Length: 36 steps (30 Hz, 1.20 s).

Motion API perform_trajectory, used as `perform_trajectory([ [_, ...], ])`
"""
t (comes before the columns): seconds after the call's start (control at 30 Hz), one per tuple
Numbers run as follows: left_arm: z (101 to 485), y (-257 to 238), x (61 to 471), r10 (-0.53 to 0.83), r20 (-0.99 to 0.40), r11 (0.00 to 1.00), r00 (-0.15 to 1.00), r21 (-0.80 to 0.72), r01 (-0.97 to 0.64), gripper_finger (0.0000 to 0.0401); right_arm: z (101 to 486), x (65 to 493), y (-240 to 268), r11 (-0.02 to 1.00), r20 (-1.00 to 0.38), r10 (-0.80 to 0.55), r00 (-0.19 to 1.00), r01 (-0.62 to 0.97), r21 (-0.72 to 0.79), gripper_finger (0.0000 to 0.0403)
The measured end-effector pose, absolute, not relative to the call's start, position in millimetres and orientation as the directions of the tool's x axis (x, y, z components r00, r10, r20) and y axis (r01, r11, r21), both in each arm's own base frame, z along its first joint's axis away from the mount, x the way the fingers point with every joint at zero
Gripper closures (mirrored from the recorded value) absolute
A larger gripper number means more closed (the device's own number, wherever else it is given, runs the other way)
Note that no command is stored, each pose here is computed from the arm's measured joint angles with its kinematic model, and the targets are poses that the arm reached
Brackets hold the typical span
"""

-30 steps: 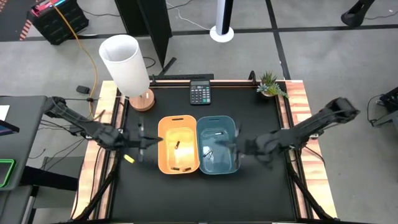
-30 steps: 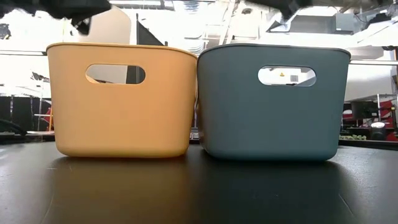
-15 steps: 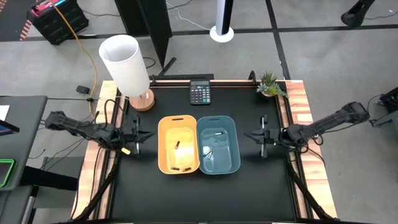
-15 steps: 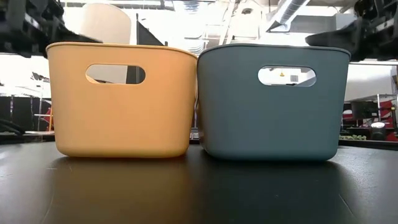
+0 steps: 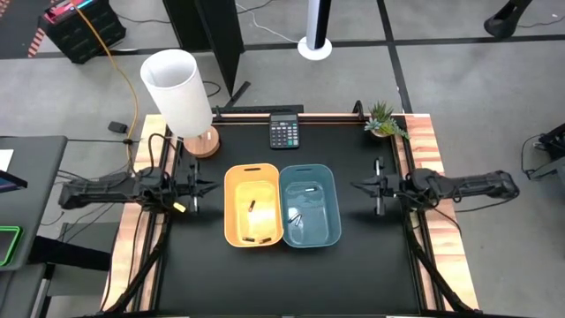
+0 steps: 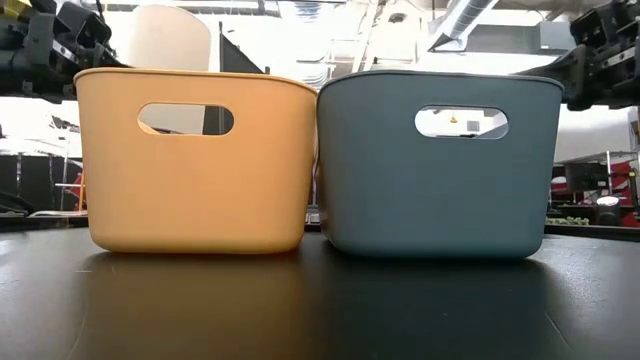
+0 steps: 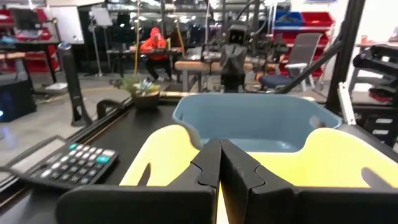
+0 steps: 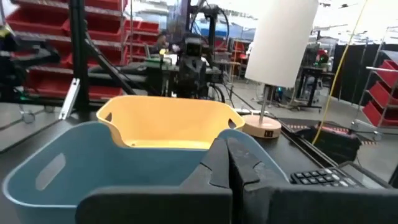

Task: Sort batteries
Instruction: Return to Home Position

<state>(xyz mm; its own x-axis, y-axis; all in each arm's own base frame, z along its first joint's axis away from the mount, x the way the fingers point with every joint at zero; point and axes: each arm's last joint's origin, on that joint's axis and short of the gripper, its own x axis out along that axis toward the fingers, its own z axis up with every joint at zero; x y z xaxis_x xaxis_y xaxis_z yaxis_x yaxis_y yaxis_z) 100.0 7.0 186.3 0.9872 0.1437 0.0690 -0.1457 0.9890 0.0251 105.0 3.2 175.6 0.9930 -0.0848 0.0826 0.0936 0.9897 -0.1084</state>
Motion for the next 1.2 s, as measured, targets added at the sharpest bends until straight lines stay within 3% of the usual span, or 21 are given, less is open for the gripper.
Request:
perform_trajectory([
  [0.53,182.9,7.2,93.4,0.14,0.051,0.988,0.989,0.058,-0.143,0.0401,170.5,96.9,0.1,0.987,0.054,-0.11,0.993,0.115,-0.11,0.04],
  [0.83,179.3,7.9,93.2,0.167,0.002,0.982,0.986,0.088,-0.167,0.0401,169.8,97.3,1.2,0.995,0.046,-0.098,0.994,0.096,0.027,0.0365],
  [1.2,176.1,7.7,93.2,0.159,-0.051,0.985,0.986,-0.058,-0.162,0.0401,169.5,97.3,1.2,0.993,0.045,-0.098,0.994,0.094,0.069,0.0361],
])
